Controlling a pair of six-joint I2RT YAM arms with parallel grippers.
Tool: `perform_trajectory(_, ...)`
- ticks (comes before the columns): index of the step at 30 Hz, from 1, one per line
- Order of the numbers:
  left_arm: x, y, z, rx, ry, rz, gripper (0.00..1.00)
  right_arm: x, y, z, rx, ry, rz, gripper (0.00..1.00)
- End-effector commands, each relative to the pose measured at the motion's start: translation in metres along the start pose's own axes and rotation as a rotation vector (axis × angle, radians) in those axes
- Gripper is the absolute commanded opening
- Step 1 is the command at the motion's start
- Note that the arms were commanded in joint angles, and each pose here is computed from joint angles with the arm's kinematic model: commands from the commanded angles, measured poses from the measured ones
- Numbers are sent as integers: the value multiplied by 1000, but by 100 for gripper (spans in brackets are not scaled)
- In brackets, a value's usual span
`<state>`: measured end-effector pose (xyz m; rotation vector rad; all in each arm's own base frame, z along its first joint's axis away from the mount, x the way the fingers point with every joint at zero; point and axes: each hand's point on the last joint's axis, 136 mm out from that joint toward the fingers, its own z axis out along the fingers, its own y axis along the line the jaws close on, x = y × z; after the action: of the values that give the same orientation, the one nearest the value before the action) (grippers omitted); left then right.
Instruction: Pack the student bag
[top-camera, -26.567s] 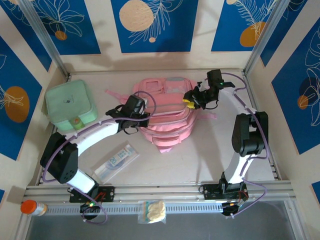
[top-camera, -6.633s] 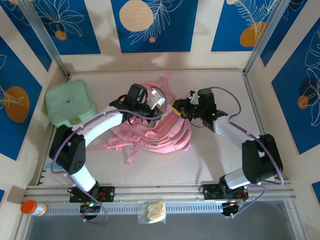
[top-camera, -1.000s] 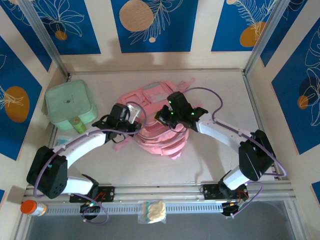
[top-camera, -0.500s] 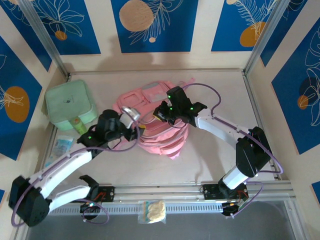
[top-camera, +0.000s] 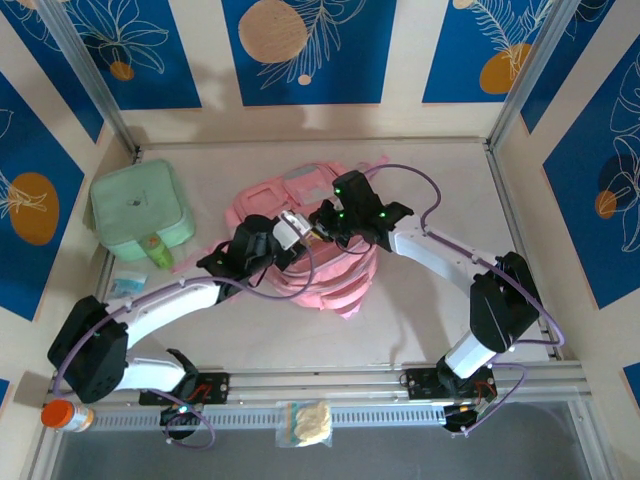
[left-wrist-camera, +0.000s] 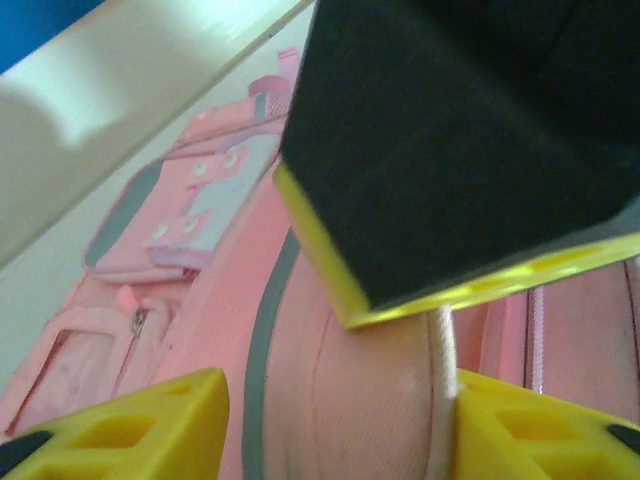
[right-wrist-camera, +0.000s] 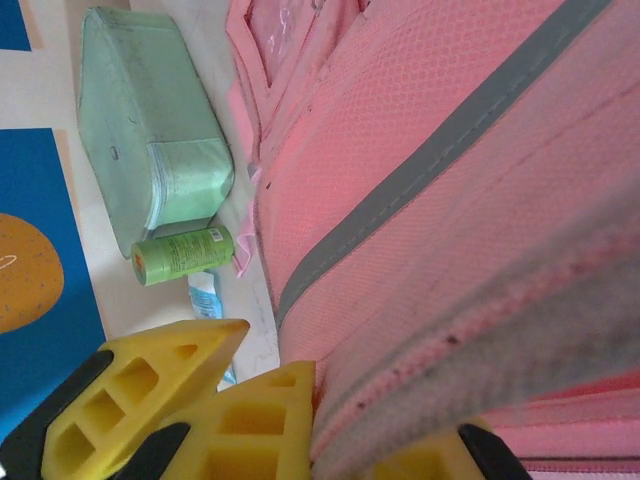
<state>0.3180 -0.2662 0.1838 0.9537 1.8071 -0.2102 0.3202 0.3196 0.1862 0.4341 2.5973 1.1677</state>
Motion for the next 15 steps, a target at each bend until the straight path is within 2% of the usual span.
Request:
perform_trajectory(1,-26,21,10,-90,-53,12,41,7,28,-13,-90,50,-72,17)
perform_trajectory(3,-30,22,12,-86,-55,11,29,1,24,-25,-80,24,-89,26)
perform_trajectory(7,-37,24,14,-64,-50,0,16,-15,-1,-56,-67,-16,-95,42)
perform_trajectory(10,-38,26,18,-56,-19,6,16,-28,-33,-75,-8,-27,-70,46)
perform_trajectory(12,-38,25,21,-43,-8,19,22,-41,-59,-86,51,-72,-54,48)
perform_trajectory(15,-40,19,26,0,4,31,24,-65,-83,-92,-1,-97,13,50)
